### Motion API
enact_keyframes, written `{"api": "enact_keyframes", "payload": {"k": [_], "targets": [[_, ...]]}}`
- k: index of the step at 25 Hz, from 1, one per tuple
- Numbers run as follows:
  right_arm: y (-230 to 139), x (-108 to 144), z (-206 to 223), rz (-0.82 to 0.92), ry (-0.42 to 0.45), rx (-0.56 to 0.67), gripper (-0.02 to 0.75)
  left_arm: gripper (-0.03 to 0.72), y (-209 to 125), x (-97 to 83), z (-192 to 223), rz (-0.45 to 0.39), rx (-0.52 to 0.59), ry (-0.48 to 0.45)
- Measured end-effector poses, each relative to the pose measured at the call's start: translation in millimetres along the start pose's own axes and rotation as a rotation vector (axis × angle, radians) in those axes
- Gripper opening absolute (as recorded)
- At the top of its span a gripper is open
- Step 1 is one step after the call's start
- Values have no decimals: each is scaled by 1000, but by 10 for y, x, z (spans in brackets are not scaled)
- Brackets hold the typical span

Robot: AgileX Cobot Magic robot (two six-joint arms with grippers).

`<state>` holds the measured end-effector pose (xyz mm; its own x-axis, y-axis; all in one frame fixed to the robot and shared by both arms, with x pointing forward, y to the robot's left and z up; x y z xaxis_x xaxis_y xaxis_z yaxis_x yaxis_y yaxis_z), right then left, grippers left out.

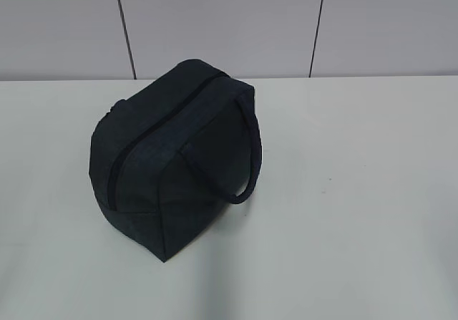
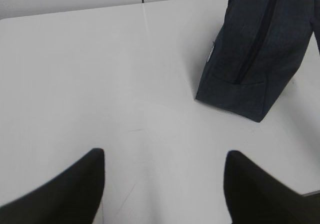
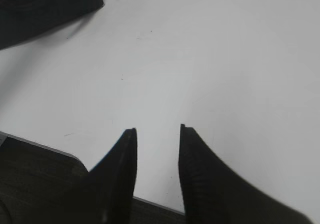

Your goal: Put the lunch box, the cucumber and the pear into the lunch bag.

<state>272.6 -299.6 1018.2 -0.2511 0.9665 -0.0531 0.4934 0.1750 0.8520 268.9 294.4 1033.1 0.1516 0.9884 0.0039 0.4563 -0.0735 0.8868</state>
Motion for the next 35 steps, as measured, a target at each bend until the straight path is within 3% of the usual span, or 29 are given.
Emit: {"api": "enact_keyframes", "payload": {"k": [11, 20, 24, 30, 35], "targets": [[0, 0, 0, 0, 0, 0, 236, 445, 0, 7, 0, 2, 0, 5], [-12, -61, -19, 96, -162, 6, 236, 445, 0, 8, 0, 2, 0, 7], [-20, -90, -31, 126, -223, 8, 236, 445, 1, 25, 0, -21, -1, 53], [-22, -108, -36, 126, -243, 10, 236, 445, 0, 54, -3, -66, 0, 138], [-23, -114, -38, 124, -247, 10, 236, 445, 0, 56, -3, -68, 0, 143]]}}
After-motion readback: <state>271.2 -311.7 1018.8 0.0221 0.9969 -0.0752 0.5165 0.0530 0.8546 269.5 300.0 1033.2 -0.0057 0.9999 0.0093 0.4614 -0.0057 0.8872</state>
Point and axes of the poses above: a point on each arm's last joint axis where the gripper is mounted, z pointing out along that axis toward the gripper, x along the wrist's bending axis when the last joint is at zero, y = z × x, the point moved 5 cm from there along z, pointing out along that axis toward the gripper, and after that the axes turned 1 degree about z, right-handed, at the moved point
